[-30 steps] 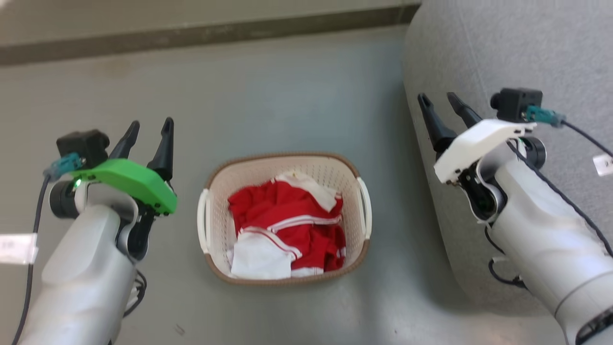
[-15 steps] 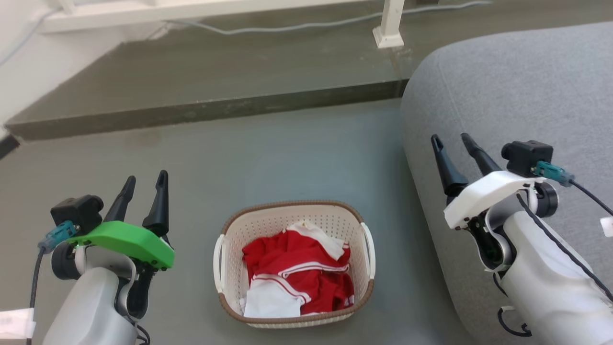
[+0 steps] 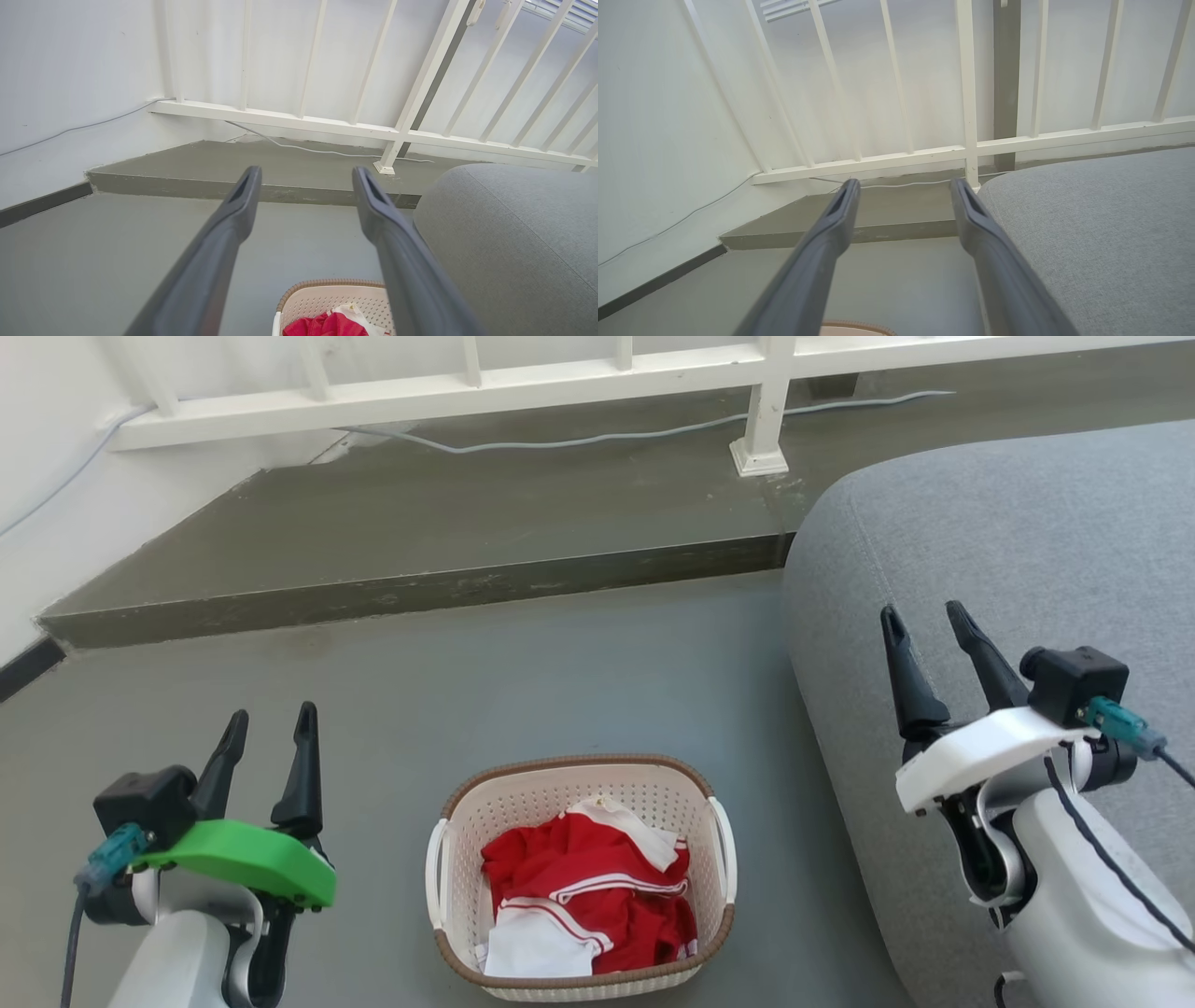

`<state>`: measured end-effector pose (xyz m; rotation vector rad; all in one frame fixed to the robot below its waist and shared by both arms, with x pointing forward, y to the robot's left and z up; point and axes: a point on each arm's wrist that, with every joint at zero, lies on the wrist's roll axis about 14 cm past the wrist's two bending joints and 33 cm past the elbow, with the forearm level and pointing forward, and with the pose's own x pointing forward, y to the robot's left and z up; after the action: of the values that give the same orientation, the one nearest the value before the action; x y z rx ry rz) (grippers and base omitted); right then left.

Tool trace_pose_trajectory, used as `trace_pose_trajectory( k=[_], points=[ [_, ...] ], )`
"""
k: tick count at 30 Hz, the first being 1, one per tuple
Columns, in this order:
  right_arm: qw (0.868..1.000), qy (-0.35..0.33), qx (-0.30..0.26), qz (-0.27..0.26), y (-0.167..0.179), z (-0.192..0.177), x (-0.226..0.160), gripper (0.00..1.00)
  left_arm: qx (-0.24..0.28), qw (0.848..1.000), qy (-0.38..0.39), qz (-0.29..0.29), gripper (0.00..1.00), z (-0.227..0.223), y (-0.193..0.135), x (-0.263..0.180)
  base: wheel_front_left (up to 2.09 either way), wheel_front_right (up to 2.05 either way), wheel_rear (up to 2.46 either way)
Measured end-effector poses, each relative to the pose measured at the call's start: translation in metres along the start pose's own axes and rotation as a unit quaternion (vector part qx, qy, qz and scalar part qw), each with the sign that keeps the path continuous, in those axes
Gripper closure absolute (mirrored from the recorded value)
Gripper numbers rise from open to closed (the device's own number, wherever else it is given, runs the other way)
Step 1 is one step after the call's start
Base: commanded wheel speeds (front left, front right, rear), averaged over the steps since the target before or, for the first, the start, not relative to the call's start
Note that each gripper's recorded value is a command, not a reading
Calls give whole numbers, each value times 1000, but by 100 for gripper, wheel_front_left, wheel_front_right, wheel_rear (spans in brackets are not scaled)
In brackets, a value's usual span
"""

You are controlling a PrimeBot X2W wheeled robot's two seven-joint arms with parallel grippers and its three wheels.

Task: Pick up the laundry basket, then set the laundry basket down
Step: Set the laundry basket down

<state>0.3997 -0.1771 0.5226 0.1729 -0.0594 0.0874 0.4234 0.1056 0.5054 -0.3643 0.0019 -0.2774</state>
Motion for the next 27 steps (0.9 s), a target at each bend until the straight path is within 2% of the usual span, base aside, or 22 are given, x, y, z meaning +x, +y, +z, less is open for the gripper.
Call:
trace_pose_trajectory(
  k=[27],
  points=[
    [1000, -1, 1, -7, 7, -11, -27, 0, 2, 1000, -9, 13, 0, -6, -4, -22, 0, 0, 0]
  ],
)
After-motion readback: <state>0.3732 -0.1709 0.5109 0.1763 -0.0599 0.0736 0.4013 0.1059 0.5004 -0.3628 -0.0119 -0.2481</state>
